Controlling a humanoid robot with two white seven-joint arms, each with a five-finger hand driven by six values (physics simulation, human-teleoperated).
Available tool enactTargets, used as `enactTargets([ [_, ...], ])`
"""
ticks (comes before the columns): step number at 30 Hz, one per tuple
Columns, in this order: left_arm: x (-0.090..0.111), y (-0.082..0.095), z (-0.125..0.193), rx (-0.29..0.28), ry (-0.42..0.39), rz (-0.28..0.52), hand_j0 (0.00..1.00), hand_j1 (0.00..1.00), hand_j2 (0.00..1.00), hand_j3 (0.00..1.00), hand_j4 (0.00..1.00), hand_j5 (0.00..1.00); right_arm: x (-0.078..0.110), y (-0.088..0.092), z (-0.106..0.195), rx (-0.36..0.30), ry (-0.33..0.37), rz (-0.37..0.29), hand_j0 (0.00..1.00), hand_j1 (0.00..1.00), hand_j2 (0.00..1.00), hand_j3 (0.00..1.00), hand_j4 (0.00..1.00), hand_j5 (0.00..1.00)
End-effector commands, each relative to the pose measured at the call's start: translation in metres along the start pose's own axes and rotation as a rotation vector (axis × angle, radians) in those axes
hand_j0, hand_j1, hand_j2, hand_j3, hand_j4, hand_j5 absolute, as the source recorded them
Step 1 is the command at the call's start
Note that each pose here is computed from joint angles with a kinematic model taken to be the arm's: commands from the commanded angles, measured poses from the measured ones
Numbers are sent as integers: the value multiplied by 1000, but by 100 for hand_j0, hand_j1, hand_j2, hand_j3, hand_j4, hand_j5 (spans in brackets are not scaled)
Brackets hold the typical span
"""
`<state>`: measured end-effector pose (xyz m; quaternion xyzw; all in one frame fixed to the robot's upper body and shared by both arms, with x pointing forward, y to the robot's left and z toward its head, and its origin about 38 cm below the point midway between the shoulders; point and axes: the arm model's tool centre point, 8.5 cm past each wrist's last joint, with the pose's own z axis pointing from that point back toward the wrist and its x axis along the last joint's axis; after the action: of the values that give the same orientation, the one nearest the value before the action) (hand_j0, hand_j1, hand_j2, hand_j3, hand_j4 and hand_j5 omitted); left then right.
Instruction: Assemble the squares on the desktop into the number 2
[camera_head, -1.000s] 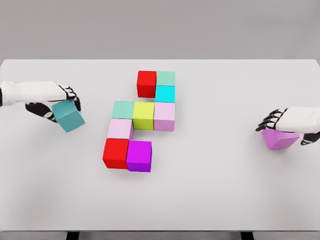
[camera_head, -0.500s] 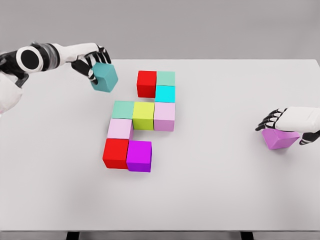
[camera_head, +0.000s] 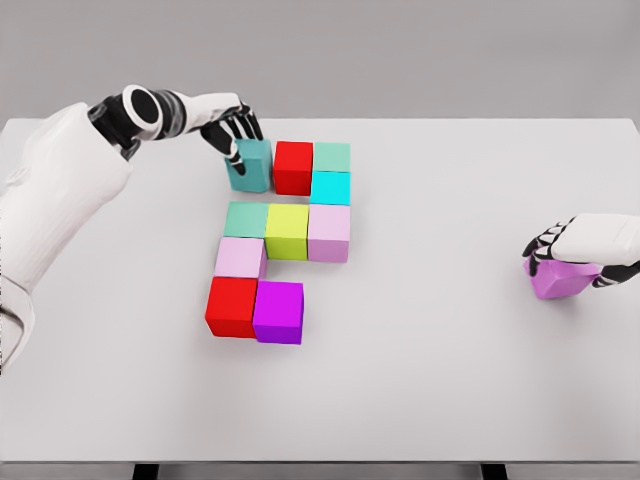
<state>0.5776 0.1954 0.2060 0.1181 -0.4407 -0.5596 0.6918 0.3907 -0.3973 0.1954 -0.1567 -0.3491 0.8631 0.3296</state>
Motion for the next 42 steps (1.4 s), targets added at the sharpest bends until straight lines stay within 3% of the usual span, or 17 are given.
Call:
enactTargets([
  [1, 4, -4, -5, -9, -5, 7, 46, 46, 46, 46, 46, 46, 0, -1, 0, -8, -1, -8, 52, 52, 52, 52, 52, 52],
  [2, 4, -4, -5, -9, -7, 6, 46, 46, 46, 46, 46, 46, 0, -1, 0, -10, -1, -7, 46, 46, 46, 46, 46, 46],
  [6, 5, -4, -5, -9, -12, 3, 49, 49, 49, 49, 49, 49, 1, -2, -3, -14, -7, -8, 45, 45, 45, 45, 45, 45],
  [7, 5, -6, -5, -10, -15, -2, 60, 60, 60, 60, 60, 60, 1, -3, -3, -19, -8, -9, 45, 45, 45, 45, 45, 45],
  [9, 6, -6, -6, -11, -28, -12, 69, 69, 69, 69, 69, 69, 3, -5, -5, -27, -13, -11, 45, 45, 45, 45, 45, 45],
  [17, 2, -4, -7, 34, -20, -2, 69, 69, 69, 69, 69, 69, 5, -26, -8, -108, -21, -6, 45, 45, 45, 45, 45, 45],
  [19, 2, -7, -9, 32, -21, -1, 77, 77, 77, 77, 77, 77, 6, -33, -9, -126, -26, 2, 45, 45, 45, 45, 45, 45],
  [23, 5, -9, -10, 28, -29, -3, 96, 96, 96, 96, 96, 96, 18, -47, -17, -159, -61, 29, 42, 42, 42, 42, 42, 42],
  [31, 1, -6, -8, 33, -69, -31, 100, 100, 100, 100, 100, 100, 63, -74, -33, -227, -180, 118, 42, 42, 42, 42, 42, 42],
  [34, -36, 16, 13, 65, -92, -5, 100, 100, 100, 100, 100, 100, 82, -82, -37, -243, -225, 157, 42, 42, 42, 42, 42, 42],
  [37, -67, 27, 27, 88, -43, -2, 100, 100, 100, 100, 100, 100, 99, -90, -49, -268, -276, 171, 42, 42, 42, 42, 42, 42],
  [38, -77, 26, 30, 77, -31, -5, 100, 100, 100, 100, 100, 100, 103, -94, -53, -264, -291, 184, 42, 42, 42, 42, 42, 42],
  [41, -96, 8, 36, -24, -116, -87, 100, 100, 100, 100, 100, 100, 121, -105, -69, -266, -351, 214, 42, 42, 42, 42, 42, 42],
  [42, -101, 3, 38, -30, -138, -106, 100, 100, 100, 100, 100, 100, 125, -106, -72, -261, -363, 219, 42, 42, 42, 42, 42, 42],
])
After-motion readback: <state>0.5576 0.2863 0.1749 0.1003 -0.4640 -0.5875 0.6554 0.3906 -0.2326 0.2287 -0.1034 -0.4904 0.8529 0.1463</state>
